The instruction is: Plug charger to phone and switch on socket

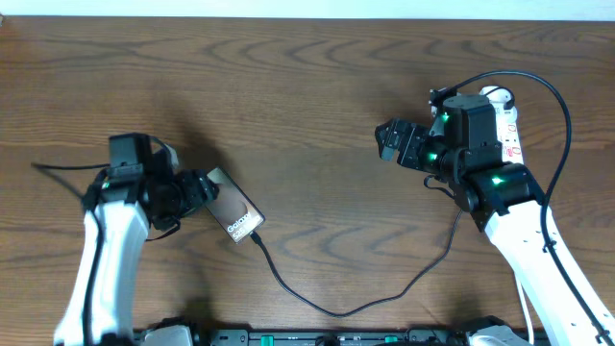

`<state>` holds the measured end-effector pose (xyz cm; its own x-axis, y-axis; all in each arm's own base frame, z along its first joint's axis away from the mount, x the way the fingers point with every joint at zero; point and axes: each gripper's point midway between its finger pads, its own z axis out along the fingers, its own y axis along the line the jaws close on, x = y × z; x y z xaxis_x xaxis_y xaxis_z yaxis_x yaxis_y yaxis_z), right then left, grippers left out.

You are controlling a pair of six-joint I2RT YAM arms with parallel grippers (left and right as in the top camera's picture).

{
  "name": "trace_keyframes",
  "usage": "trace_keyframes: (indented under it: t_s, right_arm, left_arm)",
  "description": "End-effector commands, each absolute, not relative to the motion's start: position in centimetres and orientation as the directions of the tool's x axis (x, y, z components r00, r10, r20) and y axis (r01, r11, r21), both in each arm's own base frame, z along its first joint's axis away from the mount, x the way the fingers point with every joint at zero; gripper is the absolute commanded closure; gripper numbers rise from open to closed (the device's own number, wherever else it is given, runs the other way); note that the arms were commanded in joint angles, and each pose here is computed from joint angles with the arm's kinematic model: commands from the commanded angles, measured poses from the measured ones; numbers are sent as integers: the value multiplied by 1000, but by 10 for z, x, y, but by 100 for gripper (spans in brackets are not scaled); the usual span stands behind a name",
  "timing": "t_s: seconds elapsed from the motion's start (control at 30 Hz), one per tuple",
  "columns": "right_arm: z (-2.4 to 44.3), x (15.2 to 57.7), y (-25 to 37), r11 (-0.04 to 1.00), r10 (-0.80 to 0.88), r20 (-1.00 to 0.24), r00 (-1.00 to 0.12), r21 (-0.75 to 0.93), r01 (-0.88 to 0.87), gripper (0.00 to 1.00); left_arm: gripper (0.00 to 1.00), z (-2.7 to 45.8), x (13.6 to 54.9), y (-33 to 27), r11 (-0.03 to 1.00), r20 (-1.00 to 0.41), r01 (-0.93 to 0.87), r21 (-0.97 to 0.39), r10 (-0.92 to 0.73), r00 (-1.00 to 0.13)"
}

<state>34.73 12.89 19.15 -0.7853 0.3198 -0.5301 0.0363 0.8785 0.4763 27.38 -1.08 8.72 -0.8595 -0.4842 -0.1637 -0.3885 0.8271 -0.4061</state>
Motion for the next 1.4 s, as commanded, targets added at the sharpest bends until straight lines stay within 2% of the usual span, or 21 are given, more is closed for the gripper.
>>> trace_keyframes:
  t_s: [0.0, 0.07, 0.17, 0.3, 0.47, 0.57, 0.7, 0.93, 1.17, 1.37]
  right_arm:
    - [198, 348, 132, 889, 264, -564, -782, 457, -30, 1]
    - [212, 352, 134, 874, 233, -586, -776, 476, -97, 1]
    - [243, 362, 108, 853, 253, -582, -772, 511, -106, 1]
    - [280, 374, 41, 880, 274, -570, -774, 473, -37, 1]
    - [289, 392, -31, 908, 299, -554, -777, 416, 53, 1]
    - [269, 405, -65, 902, 308, -513, -801, 426, 74, 1]
    - [220, 419, -96, 883, 318, -434, -843, 459, 97, 1]
    - [138, 435, -111, 861, 230, -351, -908, 508, 22, 1]
    - [97, 449, -126, 892, 206, -344, -916, 452, 31, 1]
    - [81, 453, -129, 896, 203, -327, -923, 441, 41, 1]
  left_arm:
    - [20, 135, 286, -19, 828, -324, -265, -494, -459, -827]
    - [20, 159, 292, -28, 818, -396, -180, -547, -442, -804]
    - [20, 178, 297, -42, 793, -445, -73, -605, -412, -795]
    - [20, 181, 300, -43, 791, -456, -58, -609, -409, -790]
    - [20, 184, 304, -42, 794, -477, -44, -607, -408, -779]
    - [20, 185, 305, -42, 794, -482, -40, -606, -407, -776]
    - [20, 185, 305, -42, 794, -482, -40, -606, -407, -776]
    - [20, 185, 305, -42, 795, -482, -41, -605, -407, -776]
    - [20, 184, 305, -41, 796, -483, -43, -603, -408, -775]
    - [20, 184, 305, -41, 797, -483, -45, -602, -408, -774]
